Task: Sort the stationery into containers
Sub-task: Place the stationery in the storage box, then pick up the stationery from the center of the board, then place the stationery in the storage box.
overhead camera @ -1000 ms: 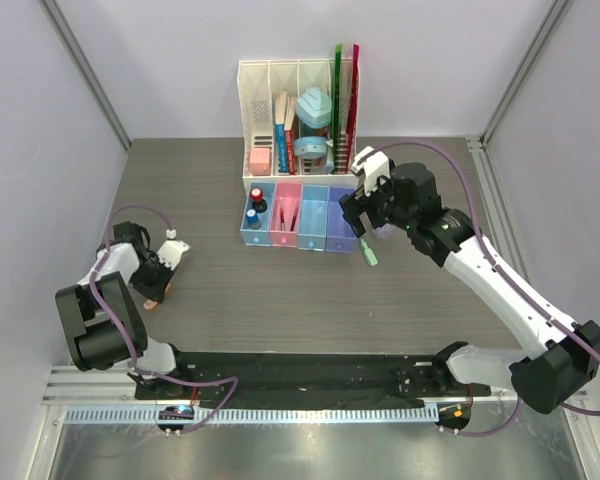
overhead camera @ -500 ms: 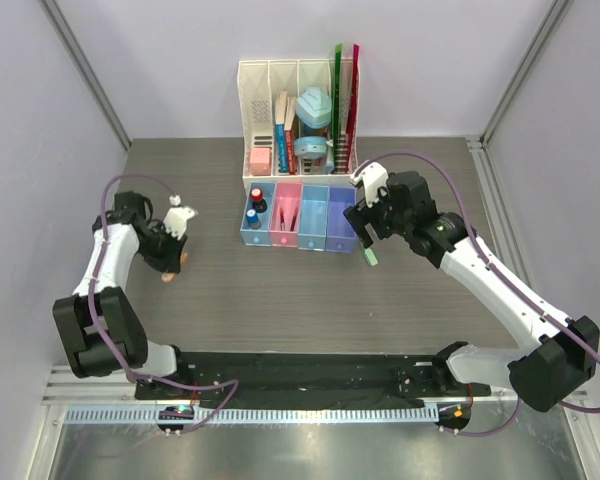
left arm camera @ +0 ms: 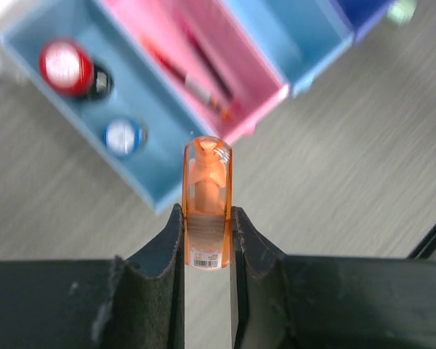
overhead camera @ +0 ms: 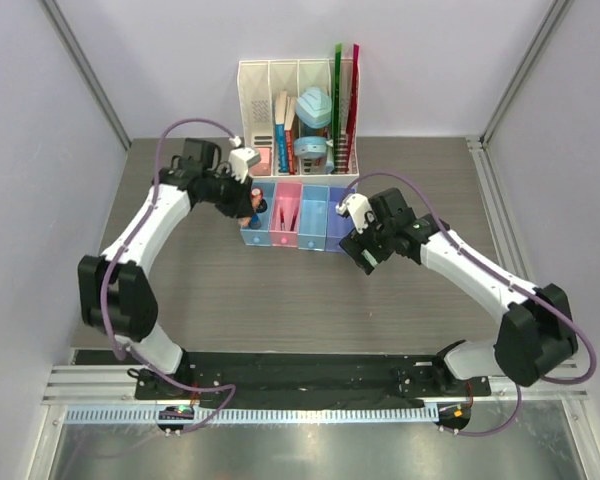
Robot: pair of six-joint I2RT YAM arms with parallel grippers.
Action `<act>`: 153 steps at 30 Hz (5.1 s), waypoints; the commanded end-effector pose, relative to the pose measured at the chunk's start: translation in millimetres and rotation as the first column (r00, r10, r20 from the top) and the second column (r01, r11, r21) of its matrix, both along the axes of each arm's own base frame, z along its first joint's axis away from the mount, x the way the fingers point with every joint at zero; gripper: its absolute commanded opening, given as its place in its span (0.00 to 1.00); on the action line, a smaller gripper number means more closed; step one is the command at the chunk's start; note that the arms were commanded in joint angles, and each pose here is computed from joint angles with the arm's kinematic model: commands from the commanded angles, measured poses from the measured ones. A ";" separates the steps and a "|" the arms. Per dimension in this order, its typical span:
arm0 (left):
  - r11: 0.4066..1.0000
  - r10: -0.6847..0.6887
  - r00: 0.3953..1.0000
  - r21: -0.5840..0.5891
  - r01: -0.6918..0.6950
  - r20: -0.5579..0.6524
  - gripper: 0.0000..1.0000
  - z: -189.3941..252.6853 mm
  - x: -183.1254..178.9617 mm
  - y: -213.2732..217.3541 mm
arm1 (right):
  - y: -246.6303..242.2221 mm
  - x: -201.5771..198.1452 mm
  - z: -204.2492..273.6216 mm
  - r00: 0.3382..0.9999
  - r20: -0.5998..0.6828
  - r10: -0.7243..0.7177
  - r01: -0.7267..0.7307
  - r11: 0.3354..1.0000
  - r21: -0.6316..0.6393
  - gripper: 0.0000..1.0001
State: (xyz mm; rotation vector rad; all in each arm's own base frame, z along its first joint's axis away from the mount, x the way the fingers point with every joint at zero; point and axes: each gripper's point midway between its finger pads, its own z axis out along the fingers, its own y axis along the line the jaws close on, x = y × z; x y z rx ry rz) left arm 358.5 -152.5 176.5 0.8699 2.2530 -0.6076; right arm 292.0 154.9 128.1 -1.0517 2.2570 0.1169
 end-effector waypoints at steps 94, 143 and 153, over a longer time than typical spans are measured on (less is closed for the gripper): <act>0.998 -0.025 0.997 -0.052 0.021 -0.072 0.58 7.2 39.1 -113.9 | 24.1 66.7 70.3 0.991 0.115 -0.074 0.032 0.943 0.330 0.01; 0.937 -0.034 0.999 0.348 0.020 0.035 1.00 -28.9 -92.0 26.3 | 140.2 167.5 7.2 0.995 0.093 -0.024 -0.021 0.886 0.462 0.52; 0.949 -0.050 0.998 0.312 0.033 0.046 1.00 -25.6 -90.6 19.1 | 115.5 139.8 76.6 0.983 0.178 -0.033 -0.048 0.899 0.435 0.67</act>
